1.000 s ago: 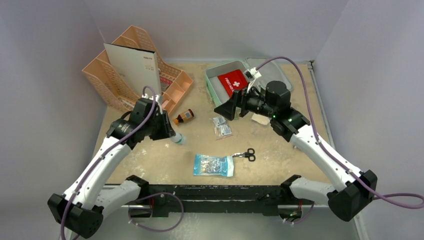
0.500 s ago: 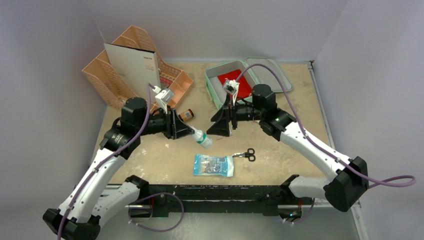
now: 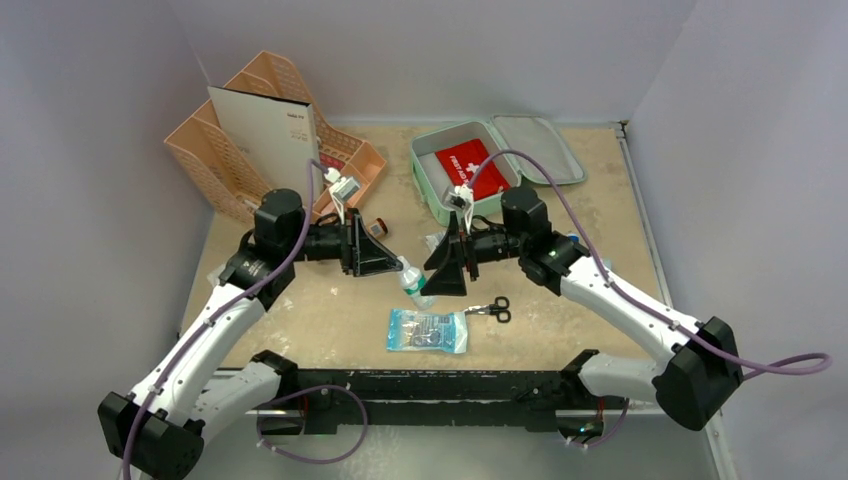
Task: Organize the medicine kit
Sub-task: Place the pill bottle in the medicine box.
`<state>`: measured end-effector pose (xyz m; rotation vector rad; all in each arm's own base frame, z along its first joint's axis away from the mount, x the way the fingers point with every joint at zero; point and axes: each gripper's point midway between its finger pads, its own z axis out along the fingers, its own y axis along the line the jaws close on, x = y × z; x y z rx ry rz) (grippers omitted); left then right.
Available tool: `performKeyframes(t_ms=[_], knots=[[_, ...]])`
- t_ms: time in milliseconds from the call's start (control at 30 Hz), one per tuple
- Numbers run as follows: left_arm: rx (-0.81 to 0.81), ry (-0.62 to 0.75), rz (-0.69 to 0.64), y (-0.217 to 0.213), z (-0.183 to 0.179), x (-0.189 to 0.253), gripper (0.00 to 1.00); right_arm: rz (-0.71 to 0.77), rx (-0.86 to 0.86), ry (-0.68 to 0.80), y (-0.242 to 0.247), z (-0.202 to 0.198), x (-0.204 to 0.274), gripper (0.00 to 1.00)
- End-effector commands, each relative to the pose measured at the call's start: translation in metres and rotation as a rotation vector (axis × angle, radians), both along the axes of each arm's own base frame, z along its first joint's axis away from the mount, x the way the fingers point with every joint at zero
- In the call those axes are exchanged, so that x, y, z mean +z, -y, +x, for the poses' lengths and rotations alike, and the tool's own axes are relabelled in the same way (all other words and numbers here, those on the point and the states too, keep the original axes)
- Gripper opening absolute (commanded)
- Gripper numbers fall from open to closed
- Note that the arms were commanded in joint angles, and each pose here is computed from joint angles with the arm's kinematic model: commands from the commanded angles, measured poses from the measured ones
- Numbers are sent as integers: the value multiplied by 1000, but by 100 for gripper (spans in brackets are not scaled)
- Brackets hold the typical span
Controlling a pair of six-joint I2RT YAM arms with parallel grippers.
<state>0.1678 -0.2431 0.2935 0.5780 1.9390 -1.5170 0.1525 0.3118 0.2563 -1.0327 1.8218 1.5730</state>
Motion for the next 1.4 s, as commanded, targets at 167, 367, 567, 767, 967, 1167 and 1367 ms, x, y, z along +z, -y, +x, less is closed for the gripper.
performKeyframes(t_ms=[167,367,567,767,967,1167,1367], knots=[[37,52,-87,6,14,11,0,49,-144,-42,-15,13,-1,90],[107,40,-122,7,28,11,0,66,-218,-114,-15,17,-11,77],[135,20,-155,8,34,11,0,66,-269,-121,-6,15,-21,61],[180,8,-121,6,41,7,4,88,-296,-98,-2,15,-9,30],[215,24,-38,2,51,1,56,142,-283,-85,-1,11,5,20],[205,30,31,-1,49,5,79,9,-449,-30,17,32,-3,18],[408,39,213,-31,69,-17,84,-147,-639,-29,41,55,-21,17]])
